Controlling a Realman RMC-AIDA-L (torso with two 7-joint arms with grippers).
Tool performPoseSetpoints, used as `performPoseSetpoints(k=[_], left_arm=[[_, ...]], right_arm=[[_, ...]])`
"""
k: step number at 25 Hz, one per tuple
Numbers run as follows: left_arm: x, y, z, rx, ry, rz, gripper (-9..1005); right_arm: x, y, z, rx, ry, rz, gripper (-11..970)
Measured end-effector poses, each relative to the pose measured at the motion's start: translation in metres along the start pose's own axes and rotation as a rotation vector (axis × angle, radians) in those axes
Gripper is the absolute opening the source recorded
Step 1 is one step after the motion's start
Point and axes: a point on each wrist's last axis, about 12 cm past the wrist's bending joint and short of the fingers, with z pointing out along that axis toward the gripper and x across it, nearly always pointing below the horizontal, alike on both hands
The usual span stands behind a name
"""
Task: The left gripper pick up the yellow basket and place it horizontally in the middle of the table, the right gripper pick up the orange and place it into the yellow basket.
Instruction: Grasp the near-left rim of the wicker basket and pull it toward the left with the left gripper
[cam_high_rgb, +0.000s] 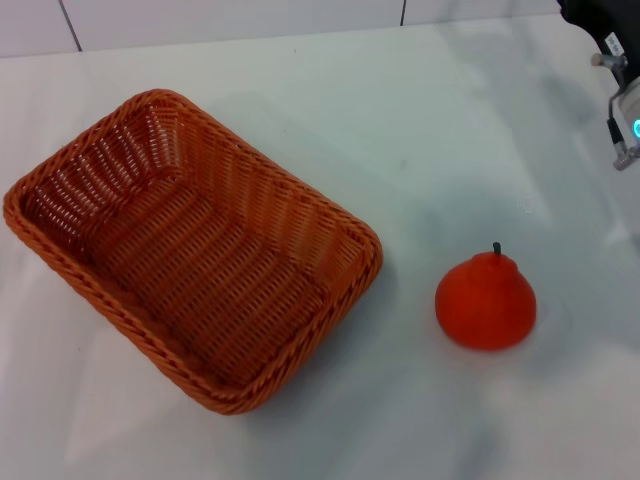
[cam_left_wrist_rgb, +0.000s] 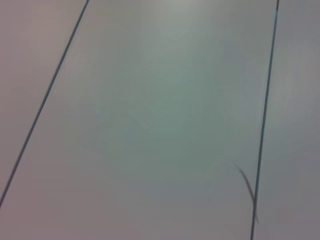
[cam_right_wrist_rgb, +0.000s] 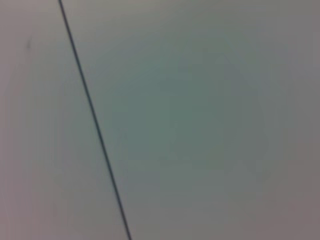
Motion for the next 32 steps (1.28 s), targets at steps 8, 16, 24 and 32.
performPoseSetpoints(k=[8, 16, 24, 32], left_arm=[[0.002, -0.002, 0.0, -0.005, 0.006, 0.0, 732], [0.001, 0.001, 0.003, 0.032, 0.033, -0.083, 733], [-0.014, 0.019, 0.024, 0.212, 0.123, -0.176, 731], [-0.074, 0.04, 0.109, 0.668, 0.509, -0.201, 719]], right_arm=[[0.002, 0.012, -0.013, -0.022, 0.02, -0.009, 942], [0.0, 0.011, -0.015, -0.018, 0.021, -0.001, 942], [-0.003, 0.009, -0.015, -0.015, 0.008, 0.01, 942], [-0.003, 0.008, -0.015, -0.009, 0.004, 0.026, 942]])
